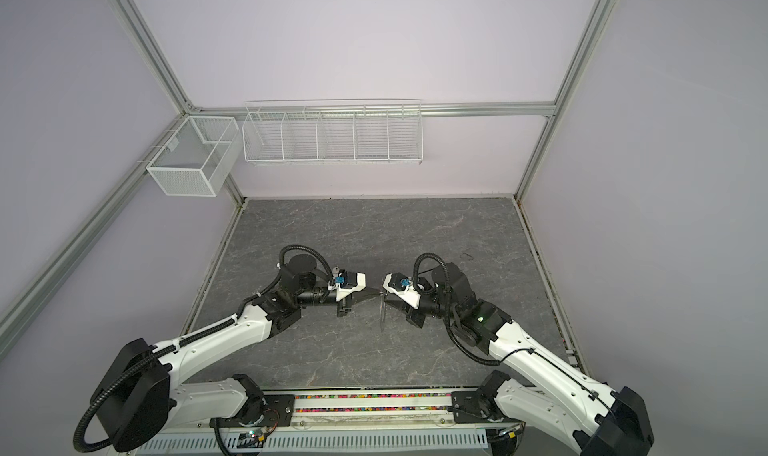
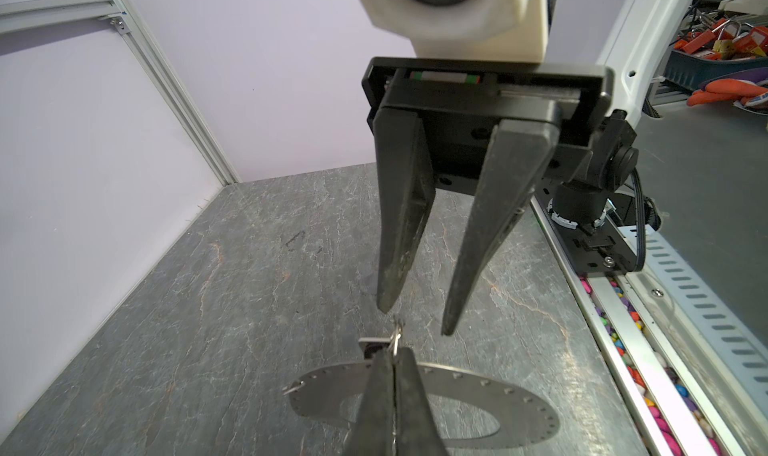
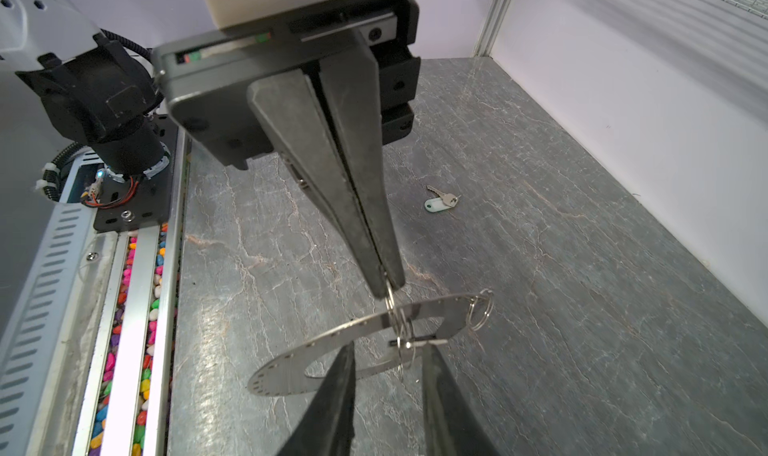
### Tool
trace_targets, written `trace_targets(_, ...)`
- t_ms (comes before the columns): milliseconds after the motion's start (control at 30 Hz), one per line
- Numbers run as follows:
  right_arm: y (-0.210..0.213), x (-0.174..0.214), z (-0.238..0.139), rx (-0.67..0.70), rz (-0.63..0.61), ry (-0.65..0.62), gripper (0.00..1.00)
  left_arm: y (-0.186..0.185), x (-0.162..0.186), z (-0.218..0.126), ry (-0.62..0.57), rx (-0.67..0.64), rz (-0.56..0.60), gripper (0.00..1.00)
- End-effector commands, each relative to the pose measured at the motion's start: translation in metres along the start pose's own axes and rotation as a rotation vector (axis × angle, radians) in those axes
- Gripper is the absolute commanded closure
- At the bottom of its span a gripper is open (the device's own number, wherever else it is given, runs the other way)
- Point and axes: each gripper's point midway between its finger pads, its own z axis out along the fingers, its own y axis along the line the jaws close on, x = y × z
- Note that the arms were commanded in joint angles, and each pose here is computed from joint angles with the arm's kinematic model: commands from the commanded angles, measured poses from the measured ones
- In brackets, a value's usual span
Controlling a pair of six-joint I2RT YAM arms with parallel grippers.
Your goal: Put the keys on the keyring
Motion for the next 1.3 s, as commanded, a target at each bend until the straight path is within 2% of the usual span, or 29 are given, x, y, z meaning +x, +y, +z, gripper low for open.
trace_targets(0, -0.0065, -0.0161, -0.0005, 0.018, 0.032, -0.054, 0.69, 0.0002, -0.0107, -0.0045, -0.041, -0.008, 0.023, 1.0)
trace_targets(167, -0.0103, -0.0133, 0.0001, 0.041, 0.035, -0.049, 0.71, -0.0005, -0.0107, -0.0044, -0.044, -0.004, 0.023, 1.0)
trace_targets(467, -0.007, -0.0147, 0.0019, 0.018, 0.022, -0.055, 0.81, -0.0008, -0.0116, -0.0037, -0.05, 0.002, 0.025, 1.0)
trace_targets(967, -0.0051, -0.014, 0.0026, 0.005, -0.014, -0.043, 0.91, 0.0001, -0.0103, -0.0018, -0.047, 0.007, 0.023, 1.0)
trace_targets(1200, -0.0046, -0.0112, 0.0013, 0.004, -0.027, -0.018, 0.93, 0.0031, -0.0049, 0.0, -0.02, -0.002, 0.028, 1.0)
trace_targets(1267, -0.0054, -0.0078, 0.0013, 0.01, -0.027, 0.009, 0.93, 0.0082, -0.0027, -0.0015, 0.009, -0.033, 0.045, 0.88)
